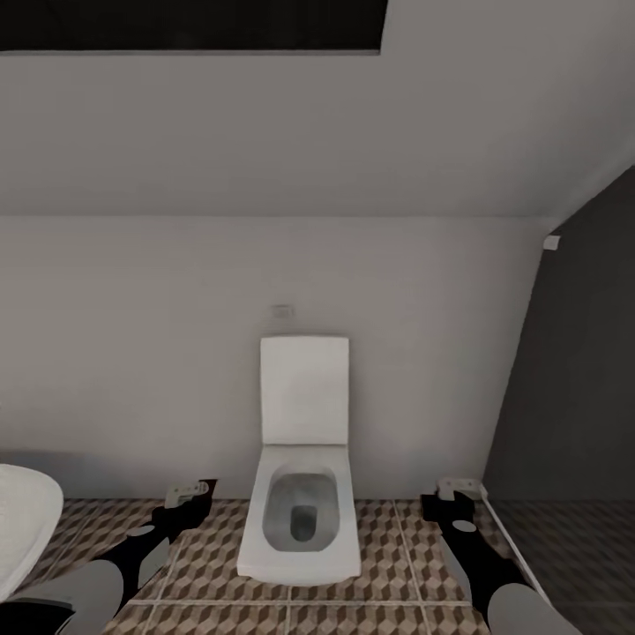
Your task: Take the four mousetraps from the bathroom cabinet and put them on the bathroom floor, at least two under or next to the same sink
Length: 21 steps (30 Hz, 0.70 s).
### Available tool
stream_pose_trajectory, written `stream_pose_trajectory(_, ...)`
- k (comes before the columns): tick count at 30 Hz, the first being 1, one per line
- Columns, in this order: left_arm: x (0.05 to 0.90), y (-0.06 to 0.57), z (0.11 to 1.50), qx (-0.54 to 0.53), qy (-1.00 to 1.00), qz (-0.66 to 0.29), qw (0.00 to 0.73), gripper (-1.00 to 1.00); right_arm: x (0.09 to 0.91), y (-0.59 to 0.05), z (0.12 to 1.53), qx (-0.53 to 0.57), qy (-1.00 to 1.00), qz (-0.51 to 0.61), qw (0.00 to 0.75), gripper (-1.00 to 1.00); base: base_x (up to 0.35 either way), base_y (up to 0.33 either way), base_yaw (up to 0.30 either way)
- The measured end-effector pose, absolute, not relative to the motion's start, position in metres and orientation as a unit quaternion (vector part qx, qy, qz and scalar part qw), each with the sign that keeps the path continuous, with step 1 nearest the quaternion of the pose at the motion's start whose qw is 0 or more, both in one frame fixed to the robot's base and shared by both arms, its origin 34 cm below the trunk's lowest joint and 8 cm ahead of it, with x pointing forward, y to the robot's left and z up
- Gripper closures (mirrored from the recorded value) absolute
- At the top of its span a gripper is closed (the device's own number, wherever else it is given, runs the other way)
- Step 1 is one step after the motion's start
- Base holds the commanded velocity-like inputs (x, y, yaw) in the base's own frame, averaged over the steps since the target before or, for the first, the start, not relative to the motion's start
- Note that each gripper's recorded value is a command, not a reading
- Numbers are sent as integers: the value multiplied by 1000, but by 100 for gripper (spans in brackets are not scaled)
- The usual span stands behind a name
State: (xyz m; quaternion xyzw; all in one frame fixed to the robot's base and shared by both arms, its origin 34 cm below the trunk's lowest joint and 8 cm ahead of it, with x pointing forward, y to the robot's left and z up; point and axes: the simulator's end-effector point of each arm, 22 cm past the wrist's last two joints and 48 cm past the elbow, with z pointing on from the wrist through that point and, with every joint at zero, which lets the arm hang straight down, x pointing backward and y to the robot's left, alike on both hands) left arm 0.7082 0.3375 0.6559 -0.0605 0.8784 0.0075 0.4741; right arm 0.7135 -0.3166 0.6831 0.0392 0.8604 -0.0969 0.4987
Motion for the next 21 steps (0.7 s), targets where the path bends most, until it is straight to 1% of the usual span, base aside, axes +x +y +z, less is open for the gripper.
stream_pose_trajectory(4,708,337,656,-60,878,7,474,100,713,-317,683,39,860,-97,499,100,0,110,0)
stream_pose_trajectory(15,708,337,656,-60,879,7,474,100,713,-318,683,40,860,-98,499,100,0,18,0)
stream_pose_trajectory(21,708,337,656,-59,879,7,474,100,713,-320,683,40,860,-99,499,100,0,70,0)
